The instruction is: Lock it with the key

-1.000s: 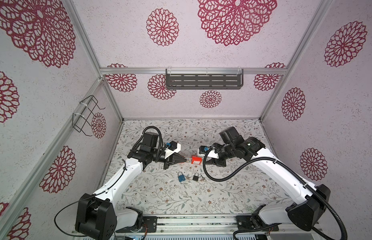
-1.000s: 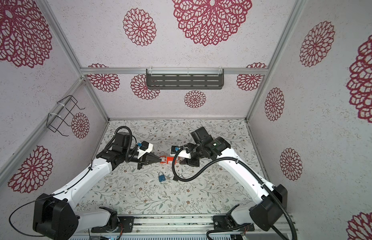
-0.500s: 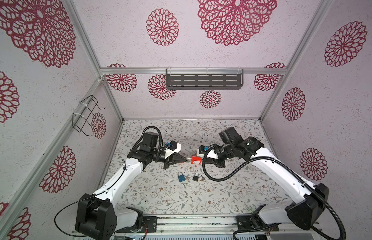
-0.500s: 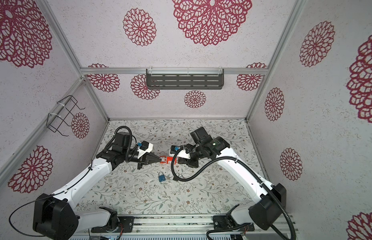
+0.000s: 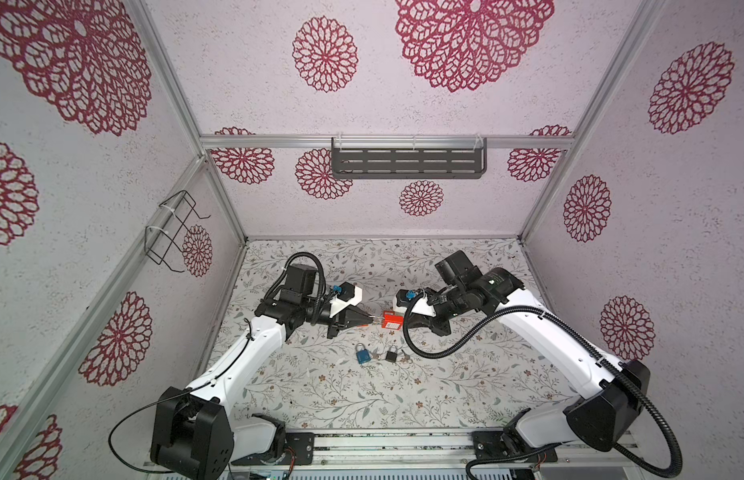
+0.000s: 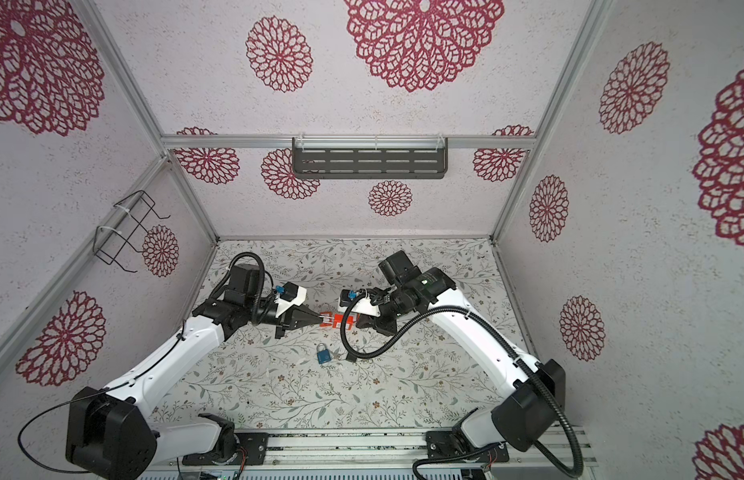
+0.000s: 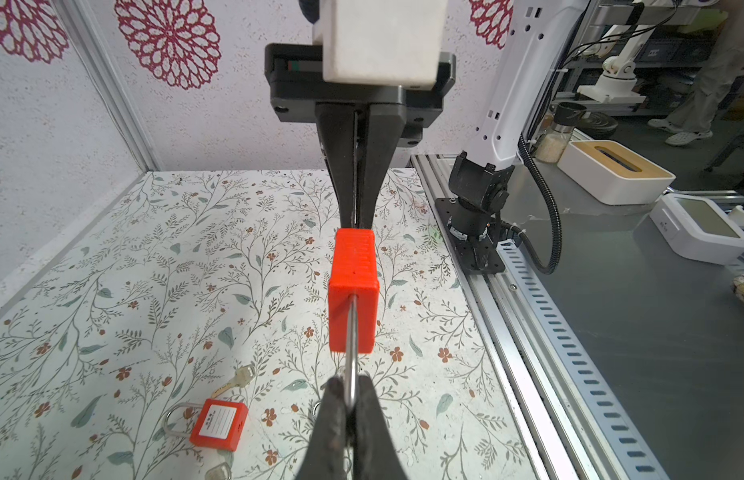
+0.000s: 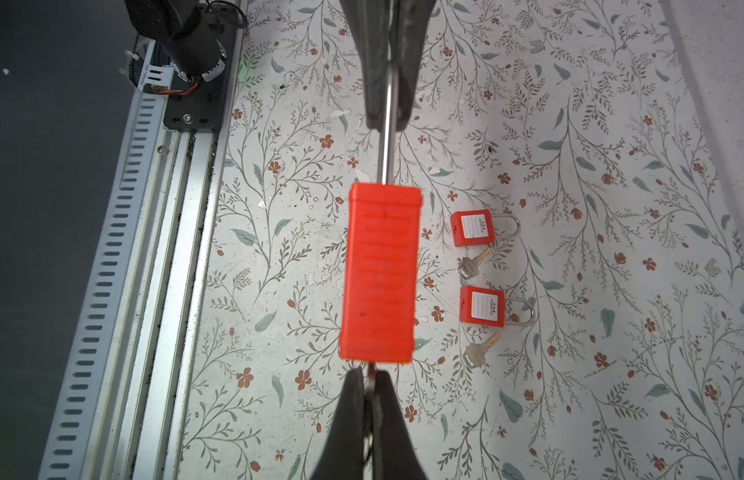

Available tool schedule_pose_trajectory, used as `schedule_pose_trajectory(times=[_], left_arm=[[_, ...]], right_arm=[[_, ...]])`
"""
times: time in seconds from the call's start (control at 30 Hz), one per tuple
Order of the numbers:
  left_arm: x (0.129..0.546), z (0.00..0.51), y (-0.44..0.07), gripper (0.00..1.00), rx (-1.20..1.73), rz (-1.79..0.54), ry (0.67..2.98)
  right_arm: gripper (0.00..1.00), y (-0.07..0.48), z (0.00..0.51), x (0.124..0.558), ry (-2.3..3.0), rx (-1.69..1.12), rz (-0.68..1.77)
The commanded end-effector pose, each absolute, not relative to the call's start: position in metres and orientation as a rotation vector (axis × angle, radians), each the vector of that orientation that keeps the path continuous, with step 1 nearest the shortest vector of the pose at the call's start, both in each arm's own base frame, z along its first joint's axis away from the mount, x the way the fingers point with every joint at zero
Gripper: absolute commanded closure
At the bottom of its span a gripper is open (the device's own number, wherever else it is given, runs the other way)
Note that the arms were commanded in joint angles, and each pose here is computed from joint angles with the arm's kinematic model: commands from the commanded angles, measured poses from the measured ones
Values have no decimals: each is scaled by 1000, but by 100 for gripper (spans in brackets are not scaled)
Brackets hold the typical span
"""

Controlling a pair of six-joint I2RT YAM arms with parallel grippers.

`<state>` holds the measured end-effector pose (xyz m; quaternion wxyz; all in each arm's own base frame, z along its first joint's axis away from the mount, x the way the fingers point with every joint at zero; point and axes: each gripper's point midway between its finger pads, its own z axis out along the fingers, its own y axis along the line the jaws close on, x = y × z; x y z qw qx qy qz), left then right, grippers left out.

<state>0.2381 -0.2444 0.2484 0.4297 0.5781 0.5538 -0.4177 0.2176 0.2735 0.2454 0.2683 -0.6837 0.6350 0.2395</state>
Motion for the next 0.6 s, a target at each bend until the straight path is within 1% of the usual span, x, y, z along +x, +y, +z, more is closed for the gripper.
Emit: schedule_pose_trajectory(times=[0.0, 0.2, 0.33, 0.43, 0.57], left_arm=[[230, 259, -244, 100, 1481, -1018, 1320], [230, 258, -241, 100, 1497, -949, 1311], [230, 258, -241, 100, 1490, -949, 1311], [232, 258, -242, 100, 1474, -983, 1323], [234, 255, -243, 100, 1457, -1066, 1363]], right_arm=[[100, 266, 253, 215, 1730, -1850, 714], [100, 266, 252, 213, 1801, -1876, 838], [100, 267, 247, 215, 1819, -1889, 847], [100, 264, 246, 222, 1799, -1904, 766], [100, 254, 242, 237, 1754, -1896, 565]])
